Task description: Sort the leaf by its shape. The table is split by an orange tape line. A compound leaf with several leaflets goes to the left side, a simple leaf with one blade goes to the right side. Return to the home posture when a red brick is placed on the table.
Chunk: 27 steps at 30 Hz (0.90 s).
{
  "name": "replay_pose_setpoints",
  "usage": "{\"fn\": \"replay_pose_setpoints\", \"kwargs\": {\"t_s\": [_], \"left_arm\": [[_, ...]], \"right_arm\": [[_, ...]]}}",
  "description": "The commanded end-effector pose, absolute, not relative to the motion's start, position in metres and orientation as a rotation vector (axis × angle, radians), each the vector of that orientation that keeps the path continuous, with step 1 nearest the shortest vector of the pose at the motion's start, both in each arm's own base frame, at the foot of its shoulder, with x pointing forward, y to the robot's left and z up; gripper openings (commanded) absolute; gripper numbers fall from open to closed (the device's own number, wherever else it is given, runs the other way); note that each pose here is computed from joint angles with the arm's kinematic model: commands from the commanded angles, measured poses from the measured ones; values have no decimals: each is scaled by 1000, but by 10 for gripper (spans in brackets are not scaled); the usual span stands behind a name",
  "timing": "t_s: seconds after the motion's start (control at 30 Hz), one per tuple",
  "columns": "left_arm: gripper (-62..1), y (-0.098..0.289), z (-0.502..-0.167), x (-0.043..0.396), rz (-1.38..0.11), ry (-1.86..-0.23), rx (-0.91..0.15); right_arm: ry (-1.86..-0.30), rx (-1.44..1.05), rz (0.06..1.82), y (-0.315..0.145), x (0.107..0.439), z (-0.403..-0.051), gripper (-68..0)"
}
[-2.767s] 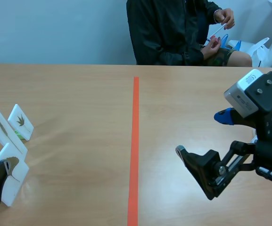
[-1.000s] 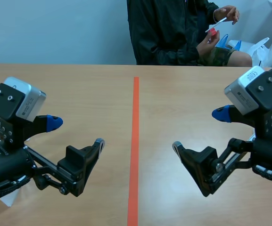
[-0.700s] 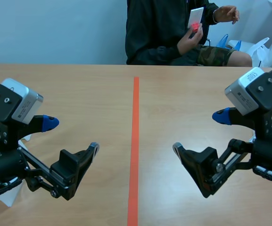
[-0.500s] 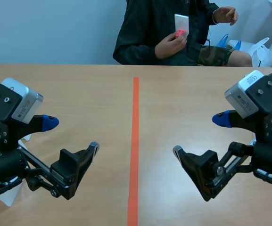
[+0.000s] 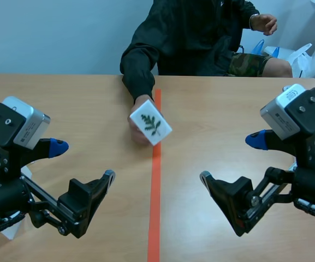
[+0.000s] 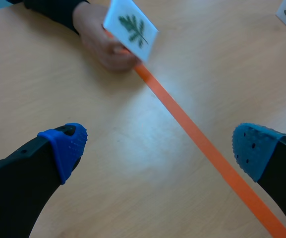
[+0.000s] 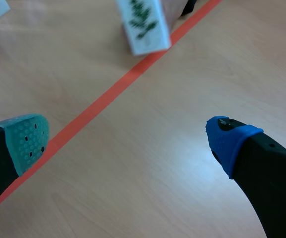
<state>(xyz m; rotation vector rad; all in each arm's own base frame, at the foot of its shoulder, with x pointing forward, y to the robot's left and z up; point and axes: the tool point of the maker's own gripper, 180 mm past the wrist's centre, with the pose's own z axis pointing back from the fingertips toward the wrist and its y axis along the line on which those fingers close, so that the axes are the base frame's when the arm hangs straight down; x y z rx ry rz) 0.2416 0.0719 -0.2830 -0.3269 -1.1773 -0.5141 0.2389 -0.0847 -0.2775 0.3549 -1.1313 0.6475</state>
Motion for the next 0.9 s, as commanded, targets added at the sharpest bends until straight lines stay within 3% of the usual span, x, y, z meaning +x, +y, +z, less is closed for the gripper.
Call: {"fn": "replay_pose_setpoints", "kwargs": {"t_s": [0.0,0.87], "left_arm": [[14,70,-278,243,-503,-1196,-343],[14,73,-279,241,-533,-1182,-341]], "right_arm": [[-1160,348,647,-88,244,-270,4],[-1156,331,664,-89,244,-272,4]]}}
